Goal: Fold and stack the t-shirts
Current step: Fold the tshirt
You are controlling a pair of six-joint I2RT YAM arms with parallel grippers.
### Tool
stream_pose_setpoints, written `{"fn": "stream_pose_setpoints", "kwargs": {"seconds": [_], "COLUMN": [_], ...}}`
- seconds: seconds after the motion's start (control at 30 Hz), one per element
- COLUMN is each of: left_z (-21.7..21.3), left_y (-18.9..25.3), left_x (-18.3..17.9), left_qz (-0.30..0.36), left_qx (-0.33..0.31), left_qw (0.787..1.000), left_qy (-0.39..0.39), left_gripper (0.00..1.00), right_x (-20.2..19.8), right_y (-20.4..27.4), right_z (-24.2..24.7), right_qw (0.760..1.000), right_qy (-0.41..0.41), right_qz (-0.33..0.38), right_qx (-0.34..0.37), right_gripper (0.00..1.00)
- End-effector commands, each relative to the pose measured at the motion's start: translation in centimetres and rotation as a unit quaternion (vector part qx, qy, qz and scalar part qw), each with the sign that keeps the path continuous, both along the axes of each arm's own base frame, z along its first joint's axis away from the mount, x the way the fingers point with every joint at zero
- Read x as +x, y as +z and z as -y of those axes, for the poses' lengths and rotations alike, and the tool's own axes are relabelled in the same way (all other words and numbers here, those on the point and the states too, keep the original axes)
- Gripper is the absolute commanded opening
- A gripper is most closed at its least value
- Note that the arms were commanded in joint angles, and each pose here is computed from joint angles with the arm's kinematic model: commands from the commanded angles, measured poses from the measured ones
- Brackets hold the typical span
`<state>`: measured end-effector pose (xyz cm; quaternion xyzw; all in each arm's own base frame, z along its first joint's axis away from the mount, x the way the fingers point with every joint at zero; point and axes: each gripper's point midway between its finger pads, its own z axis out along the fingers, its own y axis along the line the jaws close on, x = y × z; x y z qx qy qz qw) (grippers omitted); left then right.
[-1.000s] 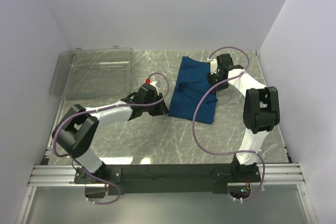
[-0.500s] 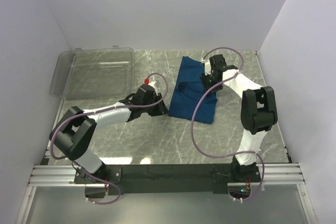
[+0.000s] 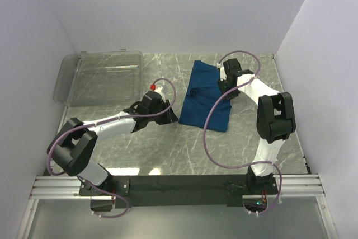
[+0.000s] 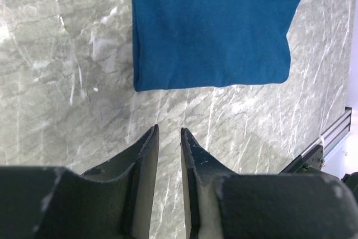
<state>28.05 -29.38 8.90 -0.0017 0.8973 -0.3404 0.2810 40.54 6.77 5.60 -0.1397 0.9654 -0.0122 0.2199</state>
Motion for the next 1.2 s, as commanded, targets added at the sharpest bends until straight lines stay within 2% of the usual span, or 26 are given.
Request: {"fn": "stream_pose_setpoints", "kwargs": {"seconds": [0.0,0.1,0.17,0.3,0.4,0.6,0.8,0.9,1.0,1.17], "left_z": [0.0,-0.2,-0.2,-0.3,-0.3,-0.4,-0.8,-0.9,-0.9,-1.1], "left_y": [1.6,1.5,1.6,1.6,1.5,1.7,1.7,1.6,1.6,1.5], "left_x": [0.5,0.3,0.3,0.3,0.2,0.2,0.2,0.1,0.0,-0.1], "left_qz": [0.024,0.023,0.024,0.025,0.024,0.026,0.028,0.027,0.027,0.027], "left_qx": [-0.019,-0.02,-0.021,-0.022,-0.023,-0.023,-0.025,-0.026,-0.026,-0.026], "left_qw": [0.999,0.999,0.999,0.999,0.999,0.999,0.999,0.999,0.999,0.999], "left_qy": [0.008,0.01,0.011,0.012,0.011,0.013,0.016,0.017,0.017,0.016], "left_gripper": [0.28,0.28,0.28,0.28,0.28,0.28,0.28,0.28,0.28,0.27], "right_x": [0.0,-0.2,-0.7,-1.1,-1.3,-1.4,-1.3,-1.1,-0.8,-0.2], "right_y": [0.6,0.5,0.6,0.4,-0.3,-1.6,-0.8,-0.1,0.9,2.0], "right_z": [0.6,-0.2,-0.9,-1.6,-1.2,0.0,0.5,0.5,0.4,0.6], "right_qw": [1.0,1.0,1.0,0.999,1.0,0.999,0.999,0.999,1.0,0.999], "right_qy": [-0.011,-0.006,-0.003,-0.003,-0.008,-0.022,-0.023,-0.023,-0.024,-0.032], "right_qz": [0.002,-0.007,-0.014,-0.016,-0.022,-0.033,-0.024,-0.016,-0.003,0.009], "right_qx": [-0.009,0.01,0.026,0.031,0.016,-0.016,-0.027,-0.025,-0.019,-0.002], "right_gripper": [0.36,0.37,0.45,0.56,0.56,0.45,0.35,0.29,0.19,0.1]}}
